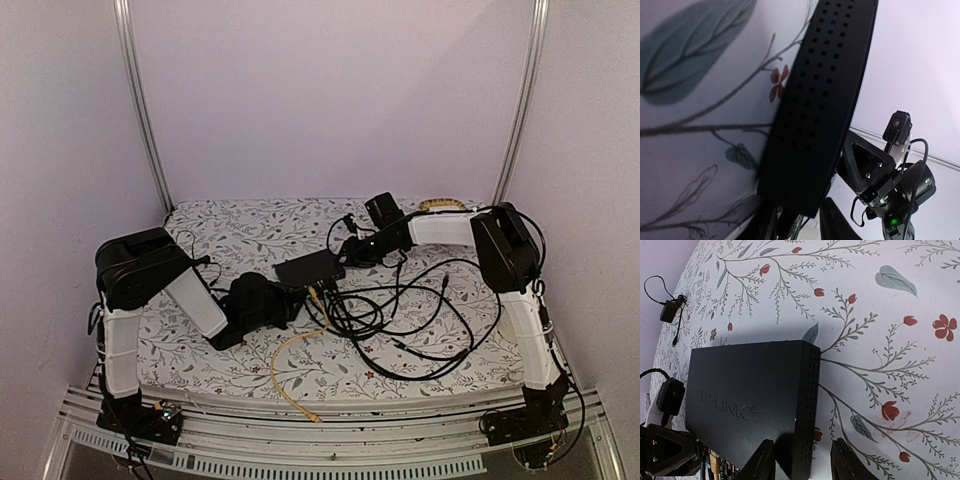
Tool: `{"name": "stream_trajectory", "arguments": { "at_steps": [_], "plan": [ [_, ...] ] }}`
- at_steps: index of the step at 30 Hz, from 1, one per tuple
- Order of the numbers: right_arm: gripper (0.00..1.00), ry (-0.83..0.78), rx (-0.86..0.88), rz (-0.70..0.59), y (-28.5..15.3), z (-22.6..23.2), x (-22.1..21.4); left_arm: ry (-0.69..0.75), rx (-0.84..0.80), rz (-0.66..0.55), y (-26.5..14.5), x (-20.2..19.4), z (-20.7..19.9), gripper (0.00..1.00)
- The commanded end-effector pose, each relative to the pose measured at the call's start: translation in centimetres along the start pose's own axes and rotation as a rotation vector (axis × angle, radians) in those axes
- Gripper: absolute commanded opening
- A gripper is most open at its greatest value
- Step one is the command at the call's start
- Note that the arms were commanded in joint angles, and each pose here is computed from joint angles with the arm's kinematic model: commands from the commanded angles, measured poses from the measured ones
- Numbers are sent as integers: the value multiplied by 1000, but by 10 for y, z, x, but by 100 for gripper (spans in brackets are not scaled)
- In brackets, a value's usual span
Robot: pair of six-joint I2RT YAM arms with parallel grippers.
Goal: Pull the plug from the switch port
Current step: Pick up the switch port from the center of the board.
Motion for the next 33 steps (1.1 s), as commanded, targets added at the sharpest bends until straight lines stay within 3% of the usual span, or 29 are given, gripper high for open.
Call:
{"name": "stream_trajectory", "arguments": {
  "at_steps": [1, 16, 33],
  "plan": [
    [40, 17, -45, 55, 10, -10, -11, -50, 339, -78, -17, 13, 76, 33],
    [40, 20, -53, 57, 10, -11, -12, -115, 379, -126, -32, 17, 86, 29],
    [40, 13, -62, 54, 7, -10, -10, -107, 469, -77, -23, 18, 92, 32]
  ]
}}
Point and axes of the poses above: each gripper's point midway between its finger pads, its own y axis out along the fingers, its own z axis along the line the jaws close on, x = y × z, the point moved 10 cm from there along -y, back along the fingers, and after that the axes turned 5 degrees about y, right-handed, at the moved point
